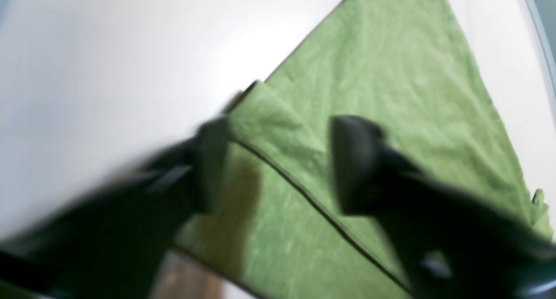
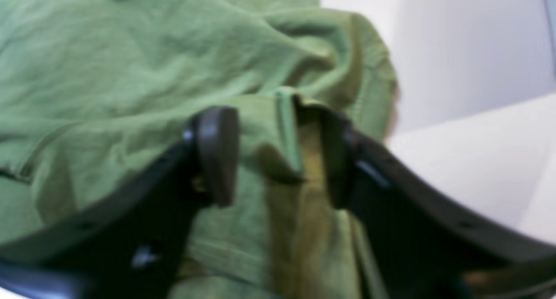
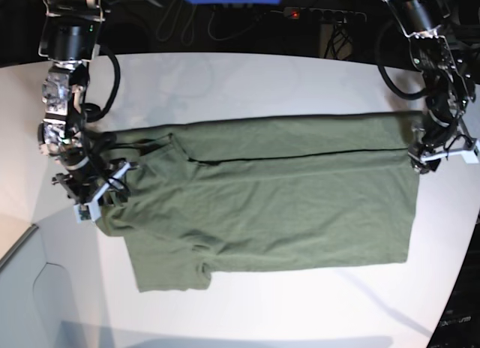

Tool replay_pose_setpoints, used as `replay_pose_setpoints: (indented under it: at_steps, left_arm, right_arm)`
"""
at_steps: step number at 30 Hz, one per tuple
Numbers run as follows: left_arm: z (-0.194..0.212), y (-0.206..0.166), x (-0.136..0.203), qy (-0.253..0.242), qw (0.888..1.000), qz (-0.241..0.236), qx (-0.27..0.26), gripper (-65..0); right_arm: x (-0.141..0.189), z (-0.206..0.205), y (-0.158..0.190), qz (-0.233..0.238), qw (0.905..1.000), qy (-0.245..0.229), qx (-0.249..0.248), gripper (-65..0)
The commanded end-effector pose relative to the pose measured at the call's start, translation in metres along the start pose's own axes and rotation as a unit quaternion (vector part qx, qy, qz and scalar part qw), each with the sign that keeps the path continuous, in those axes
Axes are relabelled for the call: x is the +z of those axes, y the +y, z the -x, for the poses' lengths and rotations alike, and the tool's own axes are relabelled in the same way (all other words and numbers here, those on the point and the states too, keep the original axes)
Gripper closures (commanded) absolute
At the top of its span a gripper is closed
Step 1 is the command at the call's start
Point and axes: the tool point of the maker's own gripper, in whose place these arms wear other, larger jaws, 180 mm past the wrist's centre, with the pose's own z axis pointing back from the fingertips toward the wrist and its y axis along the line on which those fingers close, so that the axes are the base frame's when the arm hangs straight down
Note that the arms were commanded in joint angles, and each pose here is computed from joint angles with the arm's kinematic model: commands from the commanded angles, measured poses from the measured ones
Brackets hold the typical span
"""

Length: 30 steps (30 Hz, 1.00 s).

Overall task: Layout the t-shirt on the table in an organized manner, then fold the t-shirt properly
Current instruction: 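Fold the held edge over the shirt body, moving both grippers away from the robot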

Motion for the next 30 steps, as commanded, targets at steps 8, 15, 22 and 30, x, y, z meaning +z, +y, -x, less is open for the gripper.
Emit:
replay_pose_setpoints:
  at_steps: [8, 15, 22, 30]
  left_arm:
    - [-0.010, 0.004, 0.009, -0.017, 1.000, 0.004, -0.014, -57.5]
    - [0.016, 0.042, 0.021, 0.012, 0.999, -0.031, -0.023, -57.5]
    - [0.042, 0.061, 0.015, 0.047, 0.997, -0.053, -0.011, -57.7]
    - [0.074, 0.051, 0.006, 0.095, 0.994, -0.043, -0.039, -57.6]
  right_arm:
    - [0.031, -0.016, -0.024, 0.037, 0.9983, -0.045, 0.005, -37.0]
    - [0.054, 0.002, -0.028, 0.052, 0.9979, -0.037, 0.011, -37.0]
    - [0.056, 0.025, -0.048, 0.074, 0.9970, -0.013, -0.017, -37.2]
    - [0.066, 0.056, -0.043, 0.071, 0.9971, 0.017, -0.019, -37.2]
